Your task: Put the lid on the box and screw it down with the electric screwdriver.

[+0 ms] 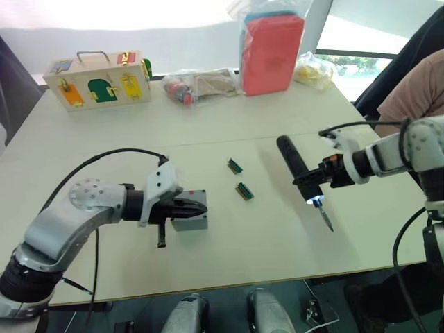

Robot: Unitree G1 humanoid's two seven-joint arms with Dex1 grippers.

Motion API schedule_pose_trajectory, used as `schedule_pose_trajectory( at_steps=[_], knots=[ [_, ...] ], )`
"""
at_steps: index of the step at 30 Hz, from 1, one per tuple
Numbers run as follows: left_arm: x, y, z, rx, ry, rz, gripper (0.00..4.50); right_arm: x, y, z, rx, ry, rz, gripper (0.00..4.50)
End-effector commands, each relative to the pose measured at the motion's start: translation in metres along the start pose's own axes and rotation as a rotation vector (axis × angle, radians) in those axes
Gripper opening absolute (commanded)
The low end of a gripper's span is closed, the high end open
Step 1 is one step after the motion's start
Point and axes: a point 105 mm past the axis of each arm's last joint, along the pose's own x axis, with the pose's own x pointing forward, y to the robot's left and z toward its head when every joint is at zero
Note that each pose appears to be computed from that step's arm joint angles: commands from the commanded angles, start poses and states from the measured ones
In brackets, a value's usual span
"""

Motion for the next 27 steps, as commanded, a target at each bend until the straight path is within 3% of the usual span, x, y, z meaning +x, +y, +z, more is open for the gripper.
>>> schedule_pose_trajectory(
  at_steps=[1, 12, 14, 15, 18, 19, 20, 22, 24, 27],
  knots=[
    [0.003, 0.003, 0.002, 0.039, -0.001, 0.008, 0.0, -0.003, -0.006, 0.008, 0.042, -0.029, -0.021, 1.82],
    [0.002, 0.006, -0.003, 0.015, -0.007, 0.035, 0.0, 0.015, -0.03, 0.001, 0.109, -0.004, -0.125, 1.82],
    [-0.001, 0.008, -0.004, 0.004, -0.009, 0.051, 0.0, 0.017, -0.034, 0.001, 0.09, -0.011, -0.144, 2.83],
    [-0.003, 0.011, -0.004, -0.003, -0.011, 0.065, 0.0, 0.017, -0.035, 0.001, 0.079, -0.014, -0.151, 3.0],
    [-0.012, 0.015, 0.001, -0.021, -0.036, 0.096, 0.0, 0.013, -0.037, 0.008, 0.077, -0.054, -0.157, 4.14],
    [-0.014, 0.016, 0.004, -0.024, -0.043, 0.1, 0.0, 0.011, -0.036, 0.01, 0.076, -0.071, -0.156, 4.44],
    [-0.017, 0.017, 0.006, -0.03, -0.053, 0.111, 0.0, 0.008, -0.035, 0.015, 0.054, -0.092, -0.157, 4.44],
    [-0.035, 0.027, 0.009, -0.049, -0.058, 0.177, 0.0, -0.006, -0.022, 0.034, -0.126, -0.182, -0.163, 4.44],
    [-0.06, 0.042, 0.007, -0.072, -0.041, 0.28, 0.0, -0.02, 0.013, 0.051, -0.29, -0.27, -0.042, 4.44],
    [-0.084, 0.055, -0.003, -0.102, -0.002, 0.384, 0.0, -0.027, 0.056, 0.051, -0.364, -0.32, 0.169, 4.44]
  ],
)
